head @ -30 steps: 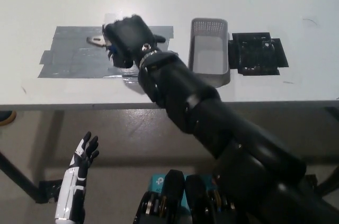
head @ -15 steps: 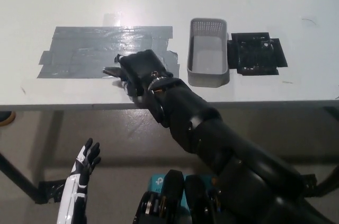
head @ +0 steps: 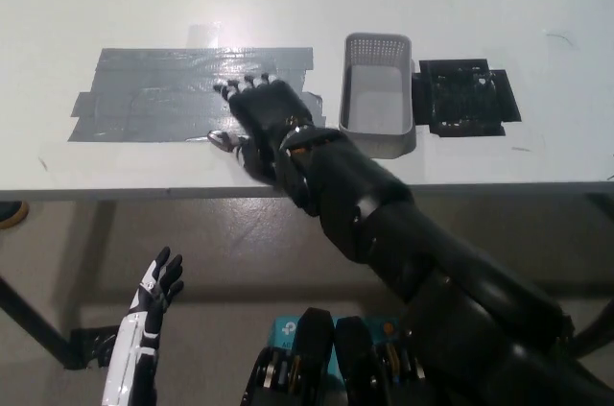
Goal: The robot picks the blue plier placed on top of the container and places it on the grey area of the table
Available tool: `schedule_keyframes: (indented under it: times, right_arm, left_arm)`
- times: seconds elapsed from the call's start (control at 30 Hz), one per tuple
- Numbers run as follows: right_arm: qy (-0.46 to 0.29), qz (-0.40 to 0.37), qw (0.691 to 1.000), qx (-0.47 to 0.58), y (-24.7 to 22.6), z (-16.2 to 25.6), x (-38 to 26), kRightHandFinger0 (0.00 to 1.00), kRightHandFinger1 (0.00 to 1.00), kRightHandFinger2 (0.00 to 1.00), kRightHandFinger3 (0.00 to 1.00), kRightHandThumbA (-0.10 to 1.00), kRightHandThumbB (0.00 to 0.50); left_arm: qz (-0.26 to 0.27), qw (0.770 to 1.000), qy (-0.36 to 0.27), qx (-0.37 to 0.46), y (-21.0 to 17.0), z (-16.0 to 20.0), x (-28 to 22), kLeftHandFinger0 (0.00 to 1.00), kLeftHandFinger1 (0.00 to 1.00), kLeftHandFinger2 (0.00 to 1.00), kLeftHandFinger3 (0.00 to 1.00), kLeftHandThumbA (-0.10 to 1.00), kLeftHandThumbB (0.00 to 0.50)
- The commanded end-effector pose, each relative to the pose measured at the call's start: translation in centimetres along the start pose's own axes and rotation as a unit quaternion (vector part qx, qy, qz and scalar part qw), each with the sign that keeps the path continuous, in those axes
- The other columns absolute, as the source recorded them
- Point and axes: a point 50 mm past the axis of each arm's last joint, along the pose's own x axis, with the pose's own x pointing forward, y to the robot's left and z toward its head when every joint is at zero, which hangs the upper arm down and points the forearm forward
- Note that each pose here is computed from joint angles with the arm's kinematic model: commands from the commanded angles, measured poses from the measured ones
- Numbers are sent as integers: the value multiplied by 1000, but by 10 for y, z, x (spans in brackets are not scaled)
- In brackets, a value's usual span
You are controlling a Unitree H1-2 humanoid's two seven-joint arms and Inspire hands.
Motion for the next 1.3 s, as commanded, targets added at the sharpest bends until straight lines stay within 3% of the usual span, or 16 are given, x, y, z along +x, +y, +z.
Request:
schedule_keyframes:
  times: [0.0,0.17,0.2,0.33,0.4,0.53,0.57,0.6,0.77,0.83,0.87,0.97,1.03,1.07,1.23,1.27]
  right_arm:
    - [-44,-122,992,4,-72,13,8,1000,1000,1000,1000,619,235]
    - [-53,-158,986,7,-80,10,7,1000,1000,1000,1000,644,232]
    - [-58,-197,979,16,-104,5,7,1000,1000,1000,1000,791,233]
    - [-53,-234,971,7,-120,-1,5,1000,1000,1000,1000,790,237]
    - [-50,-287,956,19,-152,-16,2,1000,1000,1000,1000,754,229]
    - [-48,-298,953,20,-154,-21,0,1000,1000,1000,1000,739,234]
    - [-56,-312,947,54,-176,-36,-4,1000,1000,1000,1000,856,234]
    - [-68,-327,940,69,-186,-44,-8,1000,1000,1000,1000,885,230]
    - [-83,-347,933,49,-201,-54,-18,1000,1000,1000,1000,926,232]
    - [-135,-371,918,16,-225,-86,-71,1000,1000,1000,1000,840,241]
    - [-163,-387,907,20,-232,-100,-106,1000,1000,1000,1000,828,235]
    - [-174,-397,901,17,-238,-107,-136,1000,1000,1000,1000,855,244]
    - [-177,-400,899,15,-240,-109,-147,1000,1000,1000,1000,860,245]
    - [-176,-414,893,24,-235,-121,-201,1000,1000,1000,1000,857,223]
    - [-178,-442,877,56,-211,-137,-270,1000,1000,1000,1000,839,207]
    - [-177,-453,872,58,-197,-142,-289,1000,1000,1000,1000,845,191]
  left_arm:
    - [-8,1000,-23,8,1,12,2,1000,1000,1000,1000,1000,0]
    - [-8,1000,-25,7,1,12,3,1000,1000,1000,1000,1000,0]
    - [-9,1000,-21,4,0,11,-1,1000,1000,1000,1000,1000,0]
    - [-10,1000,-23,6,-1,13,5,1000,1000,1000,1000,1000,0]
    - [-6,1000,-25,10,0,15,6,1000,1000,1000,1000,1000,0]
    - [-5,1000,-22,9,-1,15,4,1000,1000,1000,1000,1000,0]
    - [-1,1000,-25,3,2,16,5,1000,1000,1000,1000,1000,0]
    - [1,1000,-27,2,3,16,5,1000,1000,1000,1000,1000,0]
    - [5,1000,-28,10,7,17,7,1000,1000,1000,1000,1000,0]
    - [7,999,-44,12,7,21,19,1000,1000,1000,1000,1000,0]
    - [7,999,-45,12,8,21,23,1000,1000,1000,1000,1000,40]
    - [4,999,-46,11,9,22,27,1000,1000,1000,1000,1000,58]
    - [3,999,-47,11,9,22,28,1000,1000,1000,1000,1000,57]
    - [-13,999,-47,9,8,22,29,1000,1000,1000,1000,1000,53]
    - [-20,999,-42,17,8,21,36,1000,1000,1000,1000,1000,54]
    - [-18,999,-43,15,9,20,37,1000,1000,1000,1000,1000,16]
